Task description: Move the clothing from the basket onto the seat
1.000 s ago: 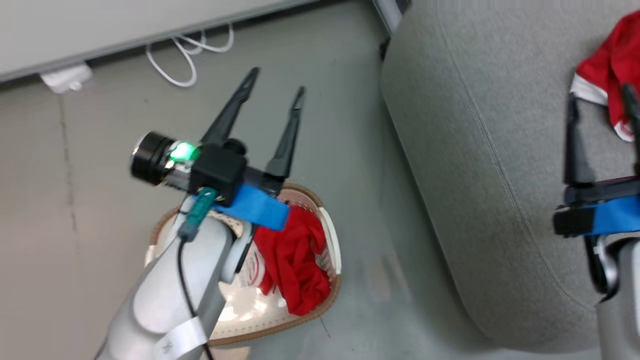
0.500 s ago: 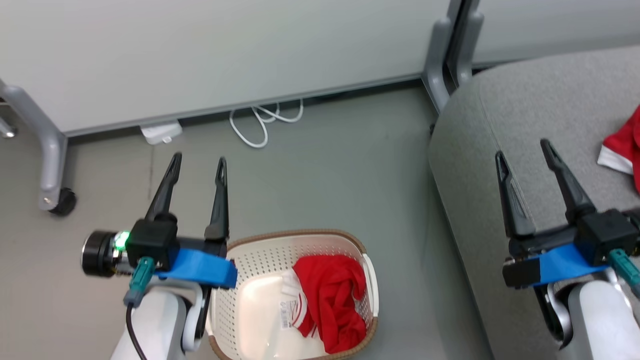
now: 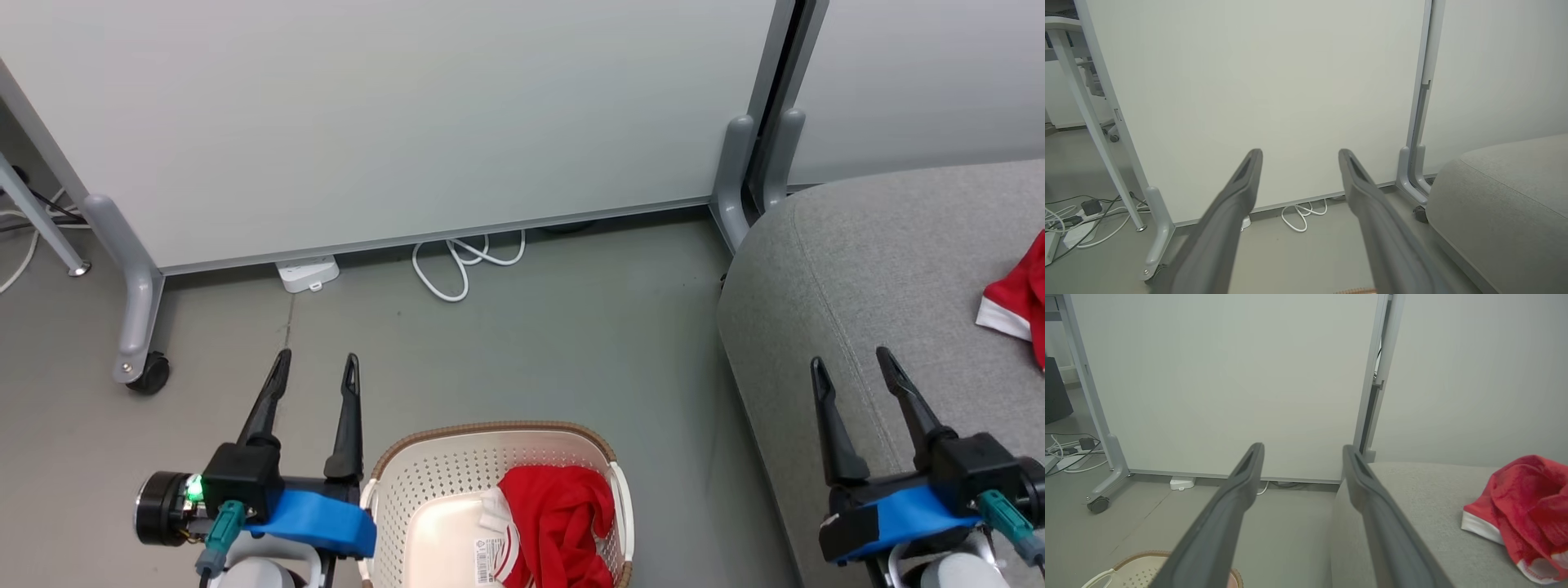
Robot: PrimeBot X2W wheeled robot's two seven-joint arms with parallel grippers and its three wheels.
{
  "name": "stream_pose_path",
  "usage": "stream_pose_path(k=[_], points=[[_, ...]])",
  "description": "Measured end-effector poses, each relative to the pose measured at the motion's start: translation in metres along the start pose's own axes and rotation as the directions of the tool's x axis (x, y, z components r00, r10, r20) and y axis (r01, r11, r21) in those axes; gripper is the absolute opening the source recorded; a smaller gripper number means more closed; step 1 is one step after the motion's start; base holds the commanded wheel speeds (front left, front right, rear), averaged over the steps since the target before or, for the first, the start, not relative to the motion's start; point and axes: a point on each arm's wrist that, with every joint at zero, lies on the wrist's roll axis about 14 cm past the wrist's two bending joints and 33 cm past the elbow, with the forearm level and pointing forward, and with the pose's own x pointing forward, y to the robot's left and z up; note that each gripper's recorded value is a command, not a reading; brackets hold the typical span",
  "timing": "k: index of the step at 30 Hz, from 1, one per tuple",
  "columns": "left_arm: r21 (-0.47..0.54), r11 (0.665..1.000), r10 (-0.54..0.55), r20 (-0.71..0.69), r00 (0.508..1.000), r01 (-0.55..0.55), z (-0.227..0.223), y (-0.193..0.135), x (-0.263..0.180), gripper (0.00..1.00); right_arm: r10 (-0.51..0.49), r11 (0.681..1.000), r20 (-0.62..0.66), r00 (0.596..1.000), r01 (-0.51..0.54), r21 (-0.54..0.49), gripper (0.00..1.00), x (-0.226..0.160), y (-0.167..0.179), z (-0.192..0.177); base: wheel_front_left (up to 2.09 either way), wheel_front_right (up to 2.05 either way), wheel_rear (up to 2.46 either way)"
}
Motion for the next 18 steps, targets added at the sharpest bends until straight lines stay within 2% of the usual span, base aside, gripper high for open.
stream_pose_path(k=[18], points=[[-0.009, 1.000, 0.004, -0.033, 0.999, -0.004, -0.010, 0.000, -0.013, 1.00, -0.014, 0.999, -0.036, 0.999, 0.016, 0.039, 1.00, -0.015, 0.005, -0.011, 0.00, 0.00, 0.00]])
